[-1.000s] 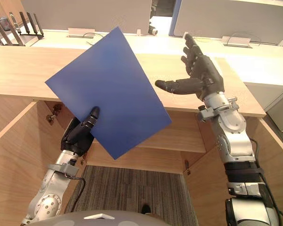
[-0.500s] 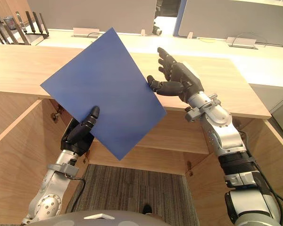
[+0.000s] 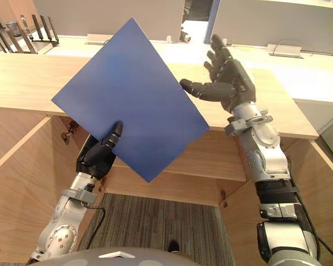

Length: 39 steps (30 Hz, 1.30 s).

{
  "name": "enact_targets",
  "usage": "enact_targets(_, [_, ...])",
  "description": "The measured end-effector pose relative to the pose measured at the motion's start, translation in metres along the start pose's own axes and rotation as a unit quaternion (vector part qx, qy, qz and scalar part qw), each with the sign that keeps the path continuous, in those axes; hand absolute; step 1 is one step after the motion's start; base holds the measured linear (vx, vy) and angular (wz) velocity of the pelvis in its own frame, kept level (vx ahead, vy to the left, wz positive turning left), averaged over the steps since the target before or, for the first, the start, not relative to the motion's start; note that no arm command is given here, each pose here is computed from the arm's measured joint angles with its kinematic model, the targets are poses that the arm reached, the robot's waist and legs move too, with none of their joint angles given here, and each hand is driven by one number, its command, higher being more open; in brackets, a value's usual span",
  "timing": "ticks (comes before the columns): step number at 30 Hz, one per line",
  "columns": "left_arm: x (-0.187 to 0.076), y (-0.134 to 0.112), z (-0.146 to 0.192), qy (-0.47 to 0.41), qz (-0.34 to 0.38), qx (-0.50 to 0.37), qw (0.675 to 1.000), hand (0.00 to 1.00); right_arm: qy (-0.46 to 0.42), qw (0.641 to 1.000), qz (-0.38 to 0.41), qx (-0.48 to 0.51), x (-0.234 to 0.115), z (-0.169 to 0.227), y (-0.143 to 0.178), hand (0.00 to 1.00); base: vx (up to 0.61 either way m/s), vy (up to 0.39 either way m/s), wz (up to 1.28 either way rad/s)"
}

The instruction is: Walk over to the cabinet, pick up the folder, carry it to the office cabinet, place the folder inside the office cabinet, then close the office cabinet door

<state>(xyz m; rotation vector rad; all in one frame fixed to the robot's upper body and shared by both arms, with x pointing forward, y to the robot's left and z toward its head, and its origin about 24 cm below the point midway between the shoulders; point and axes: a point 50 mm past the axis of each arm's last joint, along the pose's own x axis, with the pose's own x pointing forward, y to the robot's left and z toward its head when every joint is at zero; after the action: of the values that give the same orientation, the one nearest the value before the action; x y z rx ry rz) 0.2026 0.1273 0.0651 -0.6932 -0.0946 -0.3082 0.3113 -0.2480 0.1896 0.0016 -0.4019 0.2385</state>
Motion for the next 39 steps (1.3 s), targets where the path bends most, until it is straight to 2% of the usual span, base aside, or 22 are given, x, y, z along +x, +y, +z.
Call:
enact_targets(13, [0.006, -0.004, 0.003, -0.003, -0.027, 0.017, 0.999, 0.0, -0.037, 0.999, 0.019, 0.032, 0.0, 0.014, -0.002, 1.0, 0.0, 0.0, 0.0])
enact_targets(15, [0.006, -0.004, 0.003, -0.003, -0.027, 0.017, 0.999, 0.0, -0.04, 0.998, 0.03, 0.031, 0.001, 0.016, -0.001, 1.0, 0.0, 0.0, -0.03])
enact_targets(16, [0.007, -0.006, 0.002, -0.007, -0.028, 0.012, 1.0, 0.0, -0.046, 0.996, 0.074, 0.016, 0.007, 0.024, 0.005, 1.0, 0.0, 0.0, -0.04])
enact_targets(19, [0.007, -0.006, 0.002, -0.008, -0.027, 0.011, 1.0, 0.0, -0.047, 0.994, 0.1, 0.012, 0.009, 0.028, 0.011, 1.0, 0.0, 0.0, -0.01])
enact_targets(39, [0.008, -0.008, 0.002, -0.011, -0.034, 0.011, 0.999, 0.0, -0.07, 0.992, 0.098, 0.022, 0.014, 0.038, 0.011, 1.0, 0.0, 0.0, -0.02])
